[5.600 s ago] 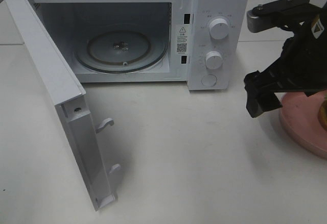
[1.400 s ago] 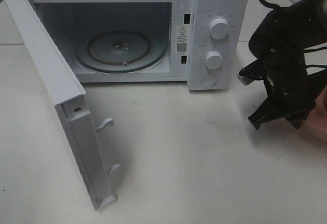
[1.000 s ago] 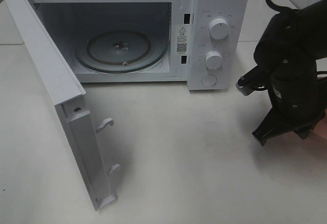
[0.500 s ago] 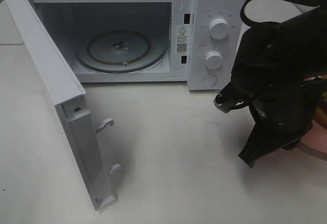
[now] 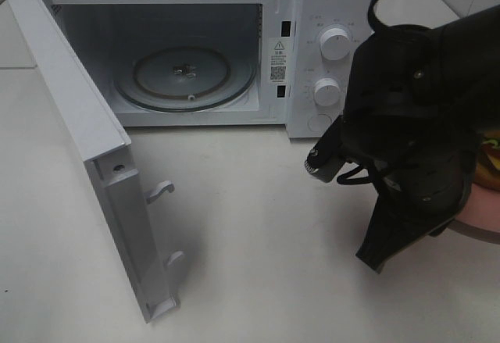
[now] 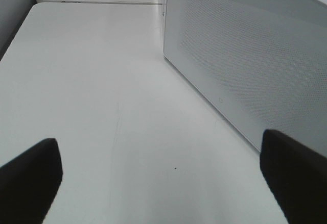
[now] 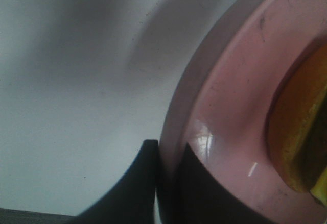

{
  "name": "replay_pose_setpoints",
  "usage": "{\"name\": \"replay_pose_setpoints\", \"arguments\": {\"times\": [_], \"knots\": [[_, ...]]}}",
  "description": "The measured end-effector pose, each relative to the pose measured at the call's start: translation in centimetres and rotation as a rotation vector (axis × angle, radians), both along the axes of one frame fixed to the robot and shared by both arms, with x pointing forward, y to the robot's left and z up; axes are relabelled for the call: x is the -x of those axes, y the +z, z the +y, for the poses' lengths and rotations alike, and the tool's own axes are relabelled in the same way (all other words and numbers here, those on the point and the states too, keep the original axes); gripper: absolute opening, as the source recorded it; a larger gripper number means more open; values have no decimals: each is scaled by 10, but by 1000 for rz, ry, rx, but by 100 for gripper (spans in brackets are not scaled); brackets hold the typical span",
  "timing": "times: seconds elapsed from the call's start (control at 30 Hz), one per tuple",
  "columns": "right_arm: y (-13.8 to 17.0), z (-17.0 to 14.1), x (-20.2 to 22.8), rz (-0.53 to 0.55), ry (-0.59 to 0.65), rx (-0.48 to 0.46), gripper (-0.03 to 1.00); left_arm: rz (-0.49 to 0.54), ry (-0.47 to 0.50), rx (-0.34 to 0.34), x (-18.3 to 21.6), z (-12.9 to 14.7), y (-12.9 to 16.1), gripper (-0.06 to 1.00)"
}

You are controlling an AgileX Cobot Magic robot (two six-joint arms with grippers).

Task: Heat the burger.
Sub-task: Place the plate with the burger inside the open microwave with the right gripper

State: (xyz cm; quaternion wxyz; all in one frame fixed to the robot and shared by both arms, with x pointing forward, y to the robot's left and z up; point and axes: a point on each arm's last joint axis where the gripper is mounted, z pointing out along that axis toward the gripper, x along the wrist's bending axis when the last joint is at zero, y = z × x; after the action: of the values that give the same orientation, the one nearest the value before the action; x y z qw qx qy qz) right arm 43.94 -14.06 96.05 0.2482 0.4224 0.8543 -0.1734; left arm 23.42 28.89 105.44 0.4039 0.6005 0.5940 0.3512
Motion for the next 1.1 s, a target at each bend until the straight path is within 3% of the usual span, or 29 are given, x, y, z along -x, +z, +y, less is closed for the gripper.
{"name": "replay_pose_setpoints", "arguments": {"times": [0.43, 0.8, 1.1], "knots": [[11, 24, 27, -16, 149, -20, 7, 0, 0, 0, 0, 0, 0, 99], [10, 48, 56, 31, 389, 13, 7, 0, 0, 0, 0, 0, 0, 99], [11, 58, 63, 2, 536, 34, 7, 0, 0, 0, 0, 0, 0, 99]]}}
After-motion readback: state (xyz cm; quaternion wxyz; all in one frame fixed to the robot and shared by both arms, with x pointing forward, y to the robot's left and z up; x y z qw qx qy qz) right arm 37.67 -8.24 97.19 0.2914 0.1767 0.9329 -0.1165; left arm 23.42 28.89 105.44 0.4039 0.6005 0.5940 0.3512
